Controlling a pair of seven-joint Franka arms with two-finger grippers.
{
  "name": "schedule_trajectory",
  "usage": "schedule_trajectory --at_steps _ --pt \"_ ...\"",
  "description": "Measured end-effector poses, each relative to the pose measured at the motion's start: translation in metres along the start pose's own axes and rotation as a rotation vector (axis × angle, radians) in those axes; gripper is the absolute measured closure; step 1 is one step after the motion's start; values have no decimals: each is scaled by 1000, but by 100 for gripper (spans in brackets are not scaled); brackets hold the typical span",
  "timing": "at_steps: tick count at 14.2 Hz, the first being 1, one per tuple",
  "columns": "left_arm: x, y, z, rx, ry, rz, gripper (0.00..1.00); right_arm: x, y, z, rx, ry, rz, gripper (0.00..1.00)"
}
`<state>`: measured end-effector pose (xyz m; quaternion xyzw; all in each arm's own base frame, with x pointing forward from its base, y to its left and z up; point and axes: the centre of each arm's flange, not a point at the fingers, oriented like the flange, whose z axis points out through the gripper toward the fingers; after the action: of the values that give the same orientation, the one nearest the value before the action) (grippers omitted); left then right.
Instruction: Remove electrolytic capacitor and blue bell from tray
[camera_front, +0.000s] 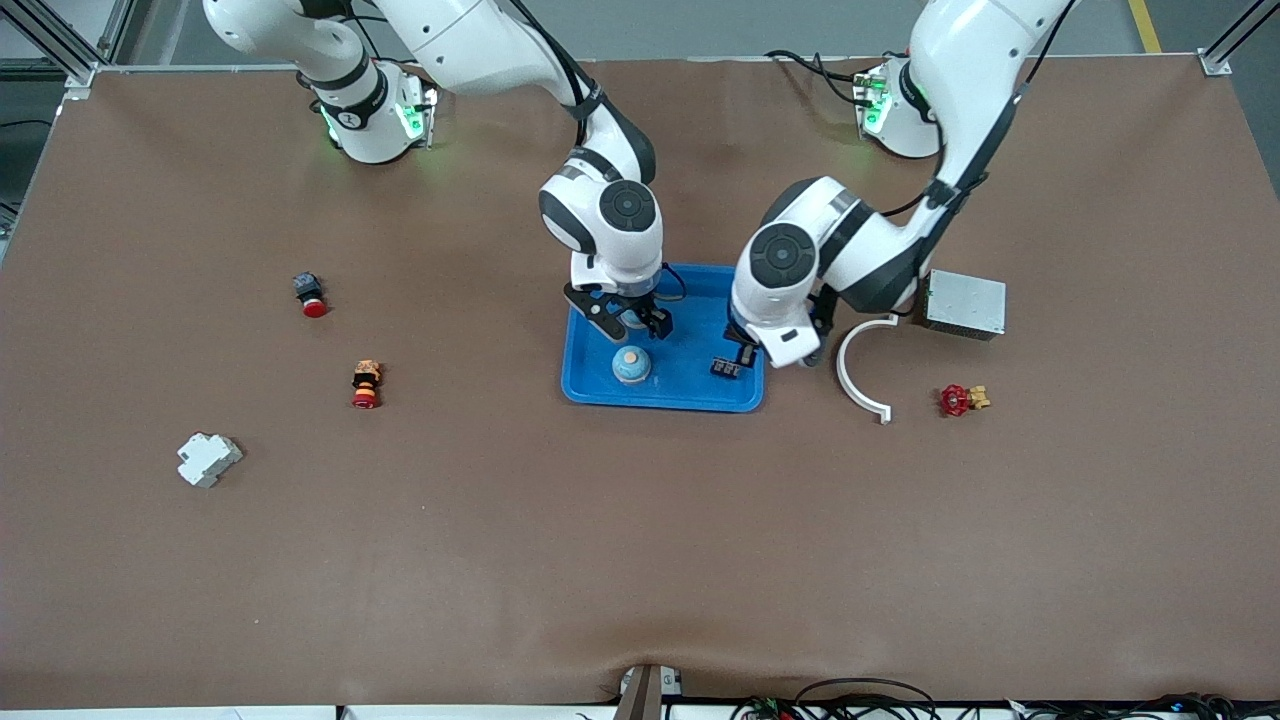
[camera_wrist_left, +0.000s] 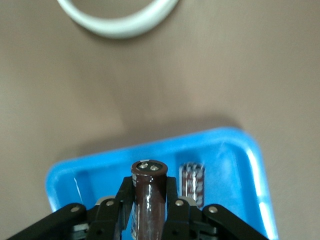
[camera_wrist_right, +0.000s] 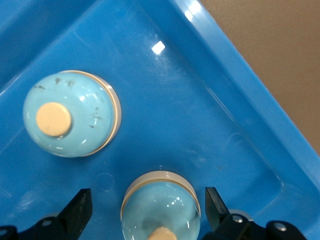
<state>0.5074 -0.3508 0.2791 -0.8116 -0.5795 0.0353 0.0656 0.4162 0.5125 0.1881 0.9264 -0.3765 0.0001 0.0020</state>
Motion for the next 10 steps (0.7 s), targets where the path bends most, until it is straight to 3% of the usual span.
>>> schedule_trajectory --at_steps 4,8,10 --pt "106 -2 -30 82 34 43 70 -3 0 0 0 0 1 0" --pt "202 -17 -3 156 36 115 70 -5 1 0 0 0 -2 2" --pt "235 -28 17 174 53 132 70 -7 1 0 -1 0 -5 10"
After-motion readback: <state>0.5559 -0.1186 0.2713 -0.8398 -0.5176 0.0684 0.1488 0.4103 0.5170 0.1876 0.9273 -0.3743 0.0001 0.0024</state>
